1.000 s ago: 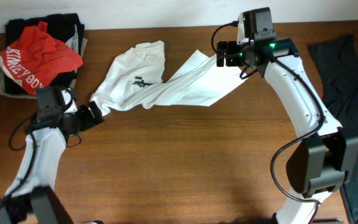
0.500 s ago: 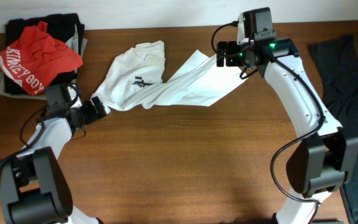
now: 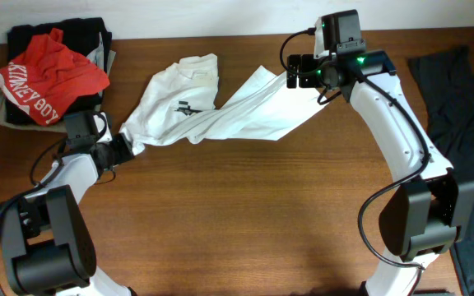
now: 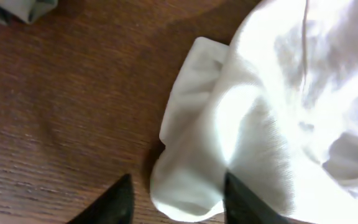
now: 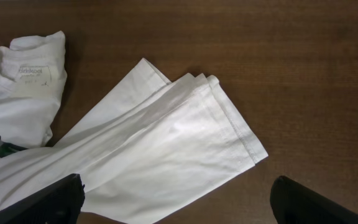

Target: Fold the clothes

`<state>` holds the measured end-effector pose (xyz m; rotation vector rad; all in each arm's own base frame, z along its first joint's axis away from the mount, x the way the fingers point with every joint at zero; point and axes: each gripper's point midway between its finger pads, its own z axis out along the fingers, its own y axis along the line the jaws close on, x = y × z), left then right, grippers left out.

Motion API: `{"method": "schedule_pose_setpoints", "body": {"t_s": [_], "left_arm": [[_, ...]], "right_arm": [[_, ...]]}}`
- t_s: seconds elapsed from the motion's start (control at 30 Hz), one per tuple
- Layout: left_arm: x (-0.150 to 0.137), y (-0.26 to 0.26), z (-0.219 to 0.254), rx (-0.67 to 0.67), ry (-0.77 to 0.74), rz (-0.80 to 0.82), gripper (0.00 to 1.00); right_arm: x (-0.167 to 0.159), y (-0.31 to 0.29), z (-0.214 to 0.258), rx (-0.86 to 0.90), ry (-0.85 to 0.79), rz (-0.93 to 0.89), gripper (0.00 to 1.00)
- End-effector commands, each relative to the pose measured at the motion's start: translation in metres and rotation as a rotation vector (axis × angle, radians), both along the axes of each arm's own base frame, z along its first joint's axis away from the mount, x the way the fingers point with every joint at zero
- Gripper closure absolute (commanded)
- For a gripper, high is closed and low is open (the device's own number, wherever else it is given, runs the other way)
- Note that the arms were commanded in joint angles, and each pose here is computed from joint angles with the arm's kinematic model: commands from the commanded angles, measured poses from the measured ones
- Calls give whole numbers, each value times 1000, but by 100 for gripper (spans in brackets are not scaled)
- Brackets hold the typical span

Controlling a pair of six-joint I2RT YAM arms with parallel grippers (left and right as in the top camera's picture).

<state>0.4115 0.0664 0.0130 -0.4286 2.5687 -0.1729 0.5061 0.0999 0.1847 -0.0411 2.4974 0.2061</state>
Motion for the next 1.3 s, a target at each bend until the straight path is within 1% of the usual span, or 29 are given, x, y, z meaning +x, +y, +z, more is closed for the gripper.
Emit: {"method": "schedule_pose_setpoints", "body": {"t_s": [0.0,0.03,0.1,0.13,0.33,0.5,0.57,0.63,0.7,0.8,0.9,0.93,1.07,1.2,1.27], "left_arm": [[3,-3,-3,-10,0,-18,78],[3,-3,-3,-10,0,-17,85],[3,-3,-3,-10,0,-17,97],[3,-3,-3,-10,0,-17,99],[-2,-4,8,-18,36,-17,100],[-18,-1,47,2,108,2,100],[-24,2,66,17,110,21,99],[-30,9,81,42,104,79,100],[-35,12,90,59,99,95,99],[-42,11,92,54,116,111,100],[-62,24,85,73,199,264,99],[-66,25,84,76,215,286,99],[-90,16,82,44,300,288,99],[-105,12,98,22,301,332,100],[-109,10,110,15,274,328,99]], "right_arm": [[0,-1,-3,7,7,-10,1],[0,-1,-3,7,7,-10,1],[0,-1,-3,7,7,-10,1],[0,-1,-3,7,7,-10,1],[0,-1,-3,7,7,-10,1],[0,-1,-3,7,6,-10,1],[1,0,-2,8,-1,-10,1],[1,0,-1,9,-2,-9,1],[3,1,0,14,-9,-7,1],[2,3,0,24,-8,0,1],[-3,9,-2,52,16,25,1],[-3,9,-4,51,22,25,1],[-7,11,-9,58,44,33,1],[-7,33,-6,154,44,108,1],[0,51,-1,193,3,157,1]]}}
